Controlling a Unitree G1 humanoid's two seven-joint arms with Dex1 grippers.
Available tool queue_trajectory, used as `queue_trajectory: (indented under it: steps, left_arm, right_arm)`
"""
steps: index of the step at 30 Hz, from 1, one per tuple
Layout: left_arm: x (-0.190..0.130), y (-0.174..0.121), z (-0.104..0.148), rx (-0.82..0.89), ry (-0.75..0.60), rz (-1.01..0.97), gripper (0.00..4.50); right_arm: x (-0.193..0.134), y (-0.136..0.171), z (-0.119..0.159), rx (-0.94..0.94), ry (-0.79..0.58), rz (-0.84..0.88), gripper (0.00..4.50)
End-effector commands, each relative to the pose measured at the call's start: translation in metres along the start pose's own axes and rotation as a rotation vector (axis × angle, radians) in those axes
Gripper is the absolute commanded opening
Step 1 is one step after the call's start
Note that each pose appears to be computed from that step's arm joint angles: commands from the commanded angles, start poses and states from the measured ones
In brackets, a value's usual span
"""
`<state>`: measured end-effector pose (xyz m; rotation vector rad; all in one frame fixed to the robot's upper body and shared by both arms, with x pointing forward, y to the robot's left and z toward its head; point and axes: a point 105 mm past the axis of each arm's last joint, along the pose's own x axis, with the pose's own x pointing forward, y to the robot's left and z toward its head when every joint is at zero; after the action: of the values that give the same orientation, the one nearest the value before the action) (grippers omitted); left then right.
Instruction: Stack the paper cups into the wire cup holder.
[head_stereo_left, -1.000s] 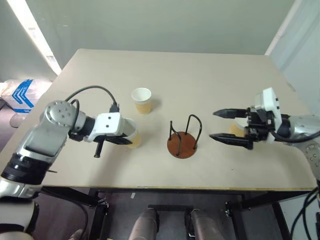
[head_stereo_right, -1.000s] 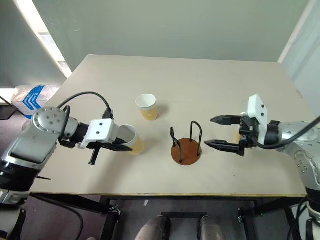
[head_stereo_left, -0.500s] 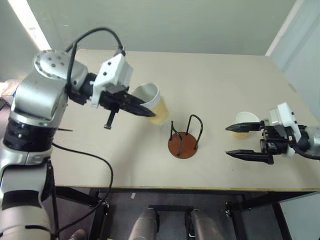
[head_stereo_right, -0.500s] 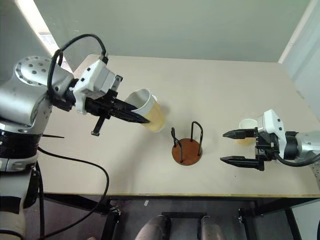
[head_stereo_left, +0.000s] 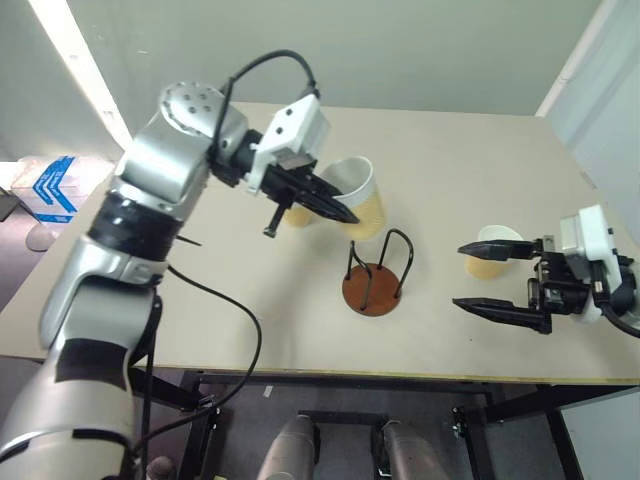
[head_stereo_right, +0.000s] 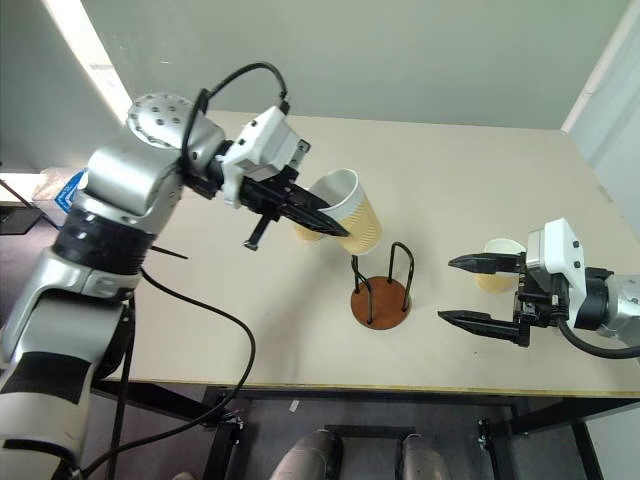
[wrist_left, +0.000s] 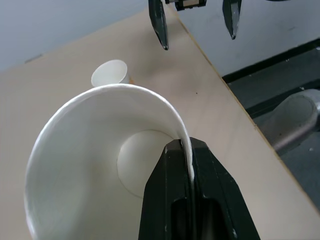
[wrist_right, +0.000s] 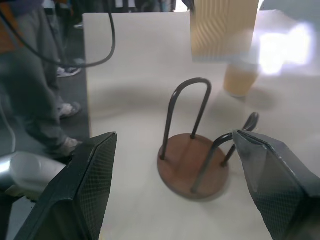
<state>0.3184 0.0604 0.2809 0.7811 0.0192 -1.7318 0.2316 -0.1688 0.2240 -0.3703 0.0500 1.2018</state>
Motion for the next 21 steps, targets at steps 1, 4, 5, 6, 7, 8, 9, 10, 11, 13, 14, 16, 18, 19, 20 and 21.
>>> queue_trajectory:
  steps: [1, 4, 5, 6, 7, 8, 9, 10, 11, 13, 14, 16, 18, 19, 20, 21]
  left_arm:
    - [0.004, 0.003, 0.008, 0.080, 0.013, -0.048, 0.05]
    - [0.013, 0.003, 0.006, 0.094, 0.020, -0.082, 0.05]
    - [0.016, 0.003, 0.005, 0.096, 0.021, -0.093, 0.05]
    - [0.019, 0.002, 0.004, 0.105, 0.029, -0.104, 0.05]
    - [0.021, 0.001, 0.003, 0.108, 0.031, -0.116, 0.05]
    - [0.025, -0.001, 0.002, 0.109, 0.029, -0.133, 0.05]
    - [0.029, -0.002, 0.002, 0.114, 0.031, -0.146, 0.05]
    - [0.033, -0.003, 0.002, 0.110, 0.022, -0.160, 0.05]
    - [0.036, -0.004, 0.002, 0.110, 0.021, -0.172, 0.05]
    - [0.041, -0.006, 0.000, 0.117, 0.026, -0.188, 0.05]
    - [0.043, -0.007, -0.001, 0.119, 0.027, -0.196, 0.05]
    - [0.048, -0.009, -0.003, 0.127, 0.038, -0.213, 0.05]
    - [0.051, -0.010, -0.006, 0.132, 0.052, -0.224, 0.05]
    - [0.053, -0.010, -0.008, 0.142, 0.065, -0.225, 0.22]
    - [0.054, -0.010, -0.010, 0.146, 0.078, -0.229, 0.44]
    - [0.054, -0.010, -0.011, 0.148, 0.084, -0.232, 0.67]
  right_arm:
    - [-0.002, 0.004, 0.012, -0.047, -0.015, -0.022, 3.91]
    - [-0.003, 0.005, 0.013, -0.047, -0.018, -0.040, 3.91]
    - [-0.003, 0.005, 0.013, -0.047, -0.018, -0.045, 3.91]
    - [-0.003, 0.005, 0.013, -0.047, -0.018, -0.051, 3.91]
    - [-0.003, 0.005, 0.013, -0.046, -0.018, -0.056, 3.91]
    - [-0.003, 0.005, 0.013, -0.049, -0.017, -0.063, 3.91]
    - [-0.003, 0.004, 0.014, -0.050, -0.016, -0.068, 3.91]
    - [-0.004, 0.003, 0.014, -0.051, -0.016, -0.075, 3.91]
    - [-0.005, 0.002, 0.014, -0.051, -0.015, -0.082, 3.91]
    - [-0.005, 0.001, 0.014, -0.051, -0.011, -0.088, 3.91]
    - [-0.005, 0.000, 0.014, -0.053, -0.010, -0.091, 3.91]
    - [-0.005, -0.001, 0.014, -0.052, -0.008, -0.096, 3.91]
    - [-0.006, -0.006, 0.015, -0.056, -0.005, -0.121, 3.91]
    - [-0.006, -0.008, 0.015, -0.031, -0.003, -0.125, 3.91]
    - [-0.007, -0.012, 0.017, -0.030, -0.005, -0.145, 3.91]
    - [-0.008, -0.018, 0.018, -0.030, -0.004, -0.178, 3.91]
